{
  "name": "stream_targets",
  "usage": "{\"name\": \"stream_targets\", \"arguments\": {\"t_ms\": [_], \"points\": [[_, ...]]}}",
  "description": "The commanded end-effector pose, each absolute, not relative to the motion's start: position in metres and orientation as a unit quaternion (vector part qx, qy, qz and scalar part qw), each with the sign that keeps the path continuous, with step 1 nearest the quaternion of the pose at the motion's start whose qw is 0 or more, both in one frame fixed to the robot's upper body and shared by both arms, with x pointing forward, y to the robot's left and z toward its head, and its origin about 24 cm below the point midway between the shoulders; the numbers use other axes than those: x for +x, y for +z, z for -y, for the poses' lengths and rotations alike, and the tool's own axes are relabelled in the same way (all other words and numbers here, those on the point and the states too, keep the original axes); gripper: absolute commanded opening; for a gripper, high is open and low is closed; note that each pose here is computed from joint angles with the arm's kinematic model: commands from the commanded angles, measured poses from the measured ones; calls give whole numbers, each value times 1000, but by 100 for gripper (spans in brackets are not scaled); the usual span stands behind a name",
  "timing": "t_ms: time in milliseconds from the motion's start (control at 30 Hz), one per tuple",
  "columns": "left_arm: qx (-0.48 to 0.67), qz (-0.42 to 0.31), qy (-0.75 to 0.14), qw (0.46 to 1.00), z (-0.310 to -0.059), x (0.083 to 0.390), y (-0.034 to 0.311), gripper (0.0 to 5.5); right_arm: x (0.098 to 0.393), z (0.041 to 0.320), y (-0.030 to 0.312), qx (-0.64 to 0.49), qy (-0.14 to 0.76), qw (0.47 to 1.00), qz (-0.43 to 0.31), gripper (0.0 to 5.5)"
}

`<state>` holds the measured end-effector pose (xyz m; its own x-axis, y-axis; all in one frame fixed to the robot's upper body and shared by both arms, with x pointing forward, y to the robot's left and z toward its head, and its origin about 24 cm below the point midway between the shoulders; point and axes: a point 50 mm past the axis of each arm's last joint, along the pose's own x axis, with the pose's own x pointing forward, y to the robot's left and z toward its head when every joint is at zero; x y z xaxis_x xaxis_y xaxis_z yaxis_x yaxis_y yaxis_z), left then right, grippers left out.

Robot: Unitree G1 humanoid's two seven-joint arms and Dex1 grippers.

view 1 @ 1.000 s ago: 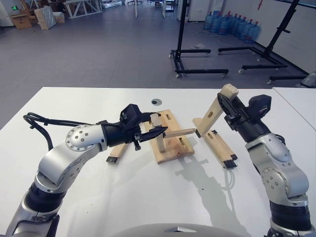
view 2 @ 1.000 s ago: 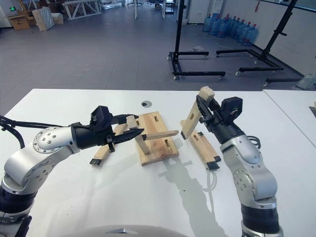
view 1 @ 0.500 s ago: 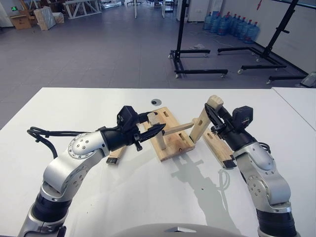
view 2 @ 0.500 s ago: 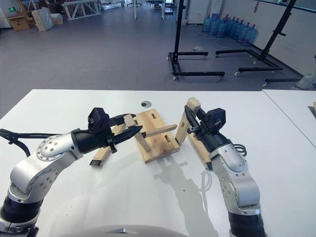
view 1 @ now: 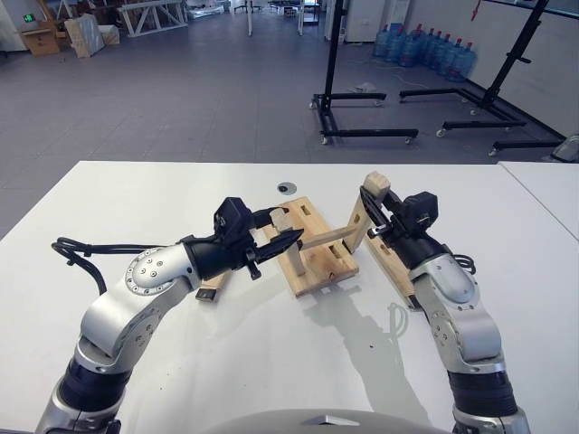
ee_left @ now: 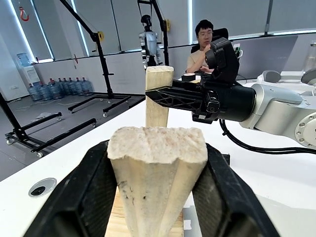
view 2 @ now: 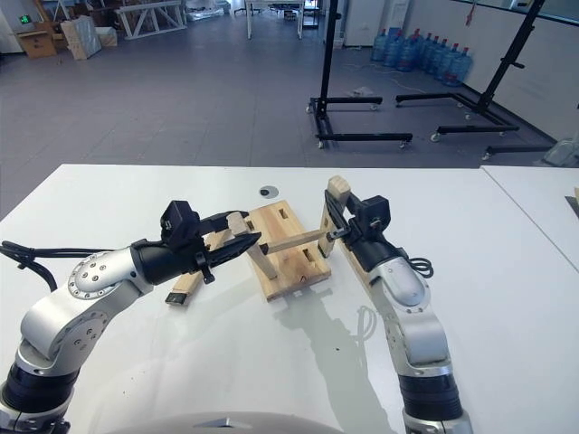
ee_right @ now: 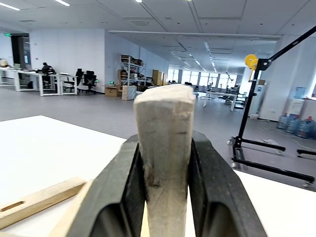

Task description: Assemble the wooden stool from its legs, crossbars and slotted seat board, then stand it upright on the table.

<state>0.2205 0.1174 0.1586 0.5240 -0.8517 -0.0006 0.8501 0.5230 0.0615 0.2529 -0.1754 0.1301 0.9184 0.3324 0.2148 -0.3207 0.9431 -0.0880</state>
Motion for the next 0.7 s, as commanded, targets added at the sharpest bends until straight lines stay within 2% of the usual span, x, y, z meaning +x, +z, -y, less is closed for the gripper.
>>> {"name": "stream_targets", "arguments": {"t_ms": [33, 133, 467, 700], "points": [[0, -57, -476, 878, -126, 214, 131, 201, 253, 190, 124, -13, 144, 986, 89, 99], [5, -62, -474, 878, -128, 213, 127, 201, 252, 188, 124, -4, 156, 984, 85, 99], [17, -65, -486, 872, -122, 209, 121, 201, 257, 157, 110, -37, 223, 972, 71, 99], [15, -63, -485, 872, -119, 208, 121, 201, 243, 146, 103, 7, 280, 960, 23, 99]]}}
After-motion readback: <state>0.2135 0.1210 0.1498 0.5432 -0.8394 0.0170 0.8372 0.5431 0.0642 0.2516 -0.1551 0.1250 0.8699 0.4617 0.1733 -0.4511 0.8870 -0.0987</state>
